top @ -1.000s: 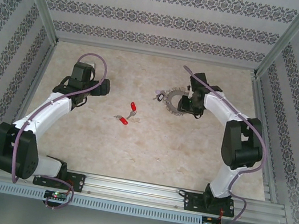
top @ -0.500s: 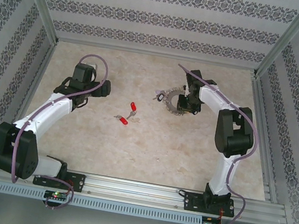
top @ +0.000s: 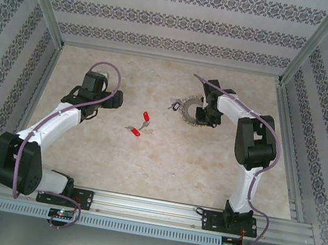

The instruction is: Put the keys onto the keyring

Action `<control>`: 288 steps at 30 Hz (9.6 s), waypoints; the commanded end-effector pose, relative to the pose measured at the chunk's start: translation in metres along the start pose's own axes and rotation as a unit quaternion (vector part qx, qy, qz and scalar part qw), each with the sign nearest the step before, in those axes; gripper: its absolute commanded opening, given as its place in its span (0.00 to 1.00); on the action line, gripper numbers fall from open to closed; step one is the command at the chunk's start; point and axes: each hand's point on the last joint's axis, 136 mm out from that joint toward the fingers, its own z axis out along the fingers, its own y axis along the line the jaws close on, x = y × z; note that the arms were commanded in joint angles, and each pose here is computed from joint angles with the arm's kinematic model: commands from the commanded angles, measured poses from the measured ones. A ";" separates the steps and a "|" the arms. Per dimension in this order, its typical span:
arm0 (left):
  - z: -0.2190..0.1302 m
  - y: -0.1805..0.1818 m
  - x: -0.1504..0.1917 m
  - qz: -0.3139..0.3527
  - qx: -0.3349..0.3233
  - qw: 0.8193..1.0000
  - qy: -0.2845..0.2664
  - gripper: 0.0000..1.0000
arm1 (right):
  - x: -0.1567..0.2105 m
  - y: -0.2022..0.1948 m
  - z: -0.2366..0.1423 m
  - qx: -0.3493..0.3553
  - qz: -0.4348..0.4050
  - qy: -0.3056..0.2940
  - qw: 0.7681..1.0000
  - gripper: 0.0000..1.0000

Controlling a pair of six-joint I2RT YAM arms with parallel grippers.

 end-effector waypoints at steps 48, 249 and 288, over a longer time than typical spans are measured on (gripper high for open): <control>0.009 -0.044 0.014 0.079 0.079 0.994 0.017 0.90 | 0.010 0.019 -0.015 -0.014 -0.054 -0.007 0.998 0.21; -0.056 -0.201 0.031 0.291 0.396 0.857 -0.157 0.89 | -0.002 0.072 -0.048 -0.128 0.142 0.007 0.982 0.00; -0.006 -0.253 0.040 0.433 0.452 0.747 -0.226 0.41 | 0.007 0.163 -0.135 -0.343 0.352 0.042 0.870 0.00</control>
